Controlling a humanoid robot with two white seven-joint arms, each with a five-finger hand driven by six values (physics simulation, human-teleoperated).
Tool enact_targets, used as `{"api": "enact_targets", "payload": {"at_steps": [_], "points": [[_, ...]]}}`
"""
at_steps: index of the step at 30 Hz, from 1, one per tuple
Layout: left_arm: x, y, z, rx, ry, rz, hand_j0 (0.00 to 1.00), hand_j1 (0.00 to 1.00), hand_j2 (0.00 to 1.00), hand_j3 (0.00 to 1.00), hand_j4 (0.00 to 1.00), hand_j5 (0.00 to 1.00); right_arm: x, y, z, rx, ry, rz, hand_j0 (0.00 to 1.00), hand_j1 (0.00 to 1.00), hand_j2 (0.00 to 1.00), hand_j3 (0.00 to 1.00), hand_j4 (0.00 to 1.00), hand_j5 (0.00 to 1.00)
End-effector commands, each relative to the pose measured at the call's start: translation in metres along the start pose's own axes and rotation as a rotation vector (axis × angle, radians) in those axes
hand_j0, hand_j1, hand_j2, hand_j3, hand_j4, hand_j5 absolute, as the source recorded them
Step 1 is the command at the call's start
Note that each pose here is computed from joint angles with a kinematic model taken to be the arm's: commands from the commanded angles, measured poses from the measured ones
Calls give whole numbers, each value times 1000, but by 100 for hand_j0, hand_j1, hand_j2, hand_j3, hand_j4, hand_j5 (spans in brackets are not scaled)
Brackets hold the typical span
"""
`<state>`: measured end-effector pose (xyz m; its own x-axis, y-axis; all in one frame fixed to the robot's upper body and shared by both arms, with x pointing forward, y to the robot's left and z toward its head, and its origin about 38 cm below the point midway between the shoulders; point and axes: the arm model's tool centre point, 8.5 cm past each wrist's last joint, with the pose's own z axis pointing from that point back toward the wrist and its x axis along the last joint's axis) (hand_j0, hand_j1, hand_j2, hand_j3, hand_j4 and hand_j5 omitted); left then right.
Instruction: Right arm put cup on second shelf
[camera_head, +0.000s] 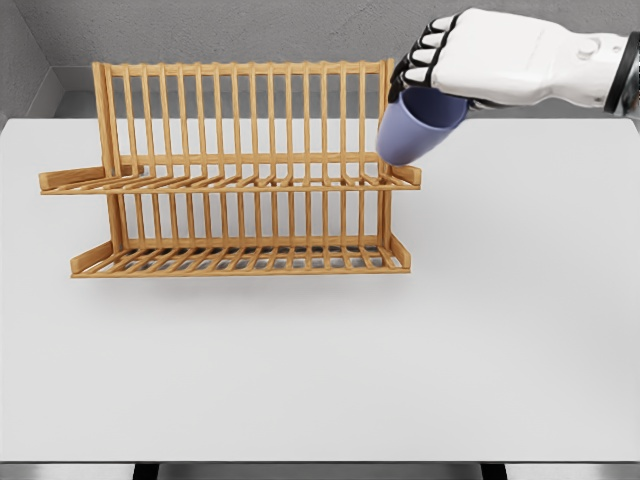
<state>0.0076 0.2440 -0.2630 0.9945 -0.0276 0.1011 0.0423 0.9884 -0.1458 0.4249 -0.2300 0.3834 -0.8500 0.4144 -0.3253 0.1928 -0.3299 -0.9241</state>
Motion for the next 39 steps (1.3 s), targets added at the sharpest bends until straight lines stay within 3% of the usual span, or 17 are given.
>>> {"api": "enact_targets", "payload": {"at_steps": [1, 16, 17, 22, 23, 25, 27, 29, 31, 33, 34, 36, 37, 39], "points": [[0, 0, 0, 0, 0, 0, 100, 100, 100, 100, 100, 100, 4, -2, -3, -7, -13, 3, 64, 64, 64, 64, 64, 64], [0, 0, 0, 0, 0, 0, 100, 100, 100, 100, 100, 100, 24, 15, -25, 39, -92, -14, 66, 66, 66, 66, 66, 66], [0, 0, 0, 0, 0, 0, 100, 100, 100, 100, 100, 100, 24, 15, -26, 39, -93, -14, 74, 74, 74, 74, 74, 74], [0, 0, 0, 0, 0, 0, 100, 100, 100, 100, 100, 100, 28, 20, -28, 55, -107, -18, 77, 77, 77, 77, 77, 77], [0, 0, 0, 0, 0, 0, 100, 100, 100, 100, 100, 100, 28, 20, -28, 55, -107, -18, 96, 96, 96, 96, 96, 96], [0, 0, 0, 0, 0, 0, 100, 100, 100, 100, 100, 100, 25, 16, -26, 46, -97, -14, 100, 100, 100, 100, 100, 100], [0, 0, 0, 0, 0, 0, 100, 100, 100, 100, 100, 100, 14, 3, -16, 7, -55, -2, 100, 100, 100, 100, 100, 100], [0, 0, 0, 0, 0, 0, 100, 100, 100, 100, 100, 100, -5, -23, 8, -74, 28, 28, 100, 100, 100, 100, 100, 100], [0, 0, 0, 0, 0, 0, 100, 100, 100, 100, 100, 100, -31, -46, 54, -151, 165, 50, 100, 100, 100, 100, 100, 100], [0, 0, 0, 0, 0, 0, 100, 100, 100, 100, 100, 100, -64, 9, 93, -86, 303, -105, 100, 100, 100, 100, 100, 100], [0, 0, 0, 0, 0, 0, 100, 100, 100, 100, 100, 100, -59, 57, 101, -43, 334, -216, 100, 100, 100, 100, 100, 100], [0, 0, 0, 0, 0, 0, 100, 100, 100, 100, 100, 100, -32, 115, 100, 22, 320, -333, 100, 100, 100, 100, 100, 100], [0, 0, 0, 0, 0, 0, 100, 100, 100, 100, 100, 100, -18, 138, 95, 46, 302, -385, 100, 100, 100, 100, 100, 100], [0, 0, 0, 0, 0, 0, 100, 100, 100, 100, 100, 100, -4, 151, 70, -10, 266, -449, 100, 100, 100, 100, 100, 100]]}}
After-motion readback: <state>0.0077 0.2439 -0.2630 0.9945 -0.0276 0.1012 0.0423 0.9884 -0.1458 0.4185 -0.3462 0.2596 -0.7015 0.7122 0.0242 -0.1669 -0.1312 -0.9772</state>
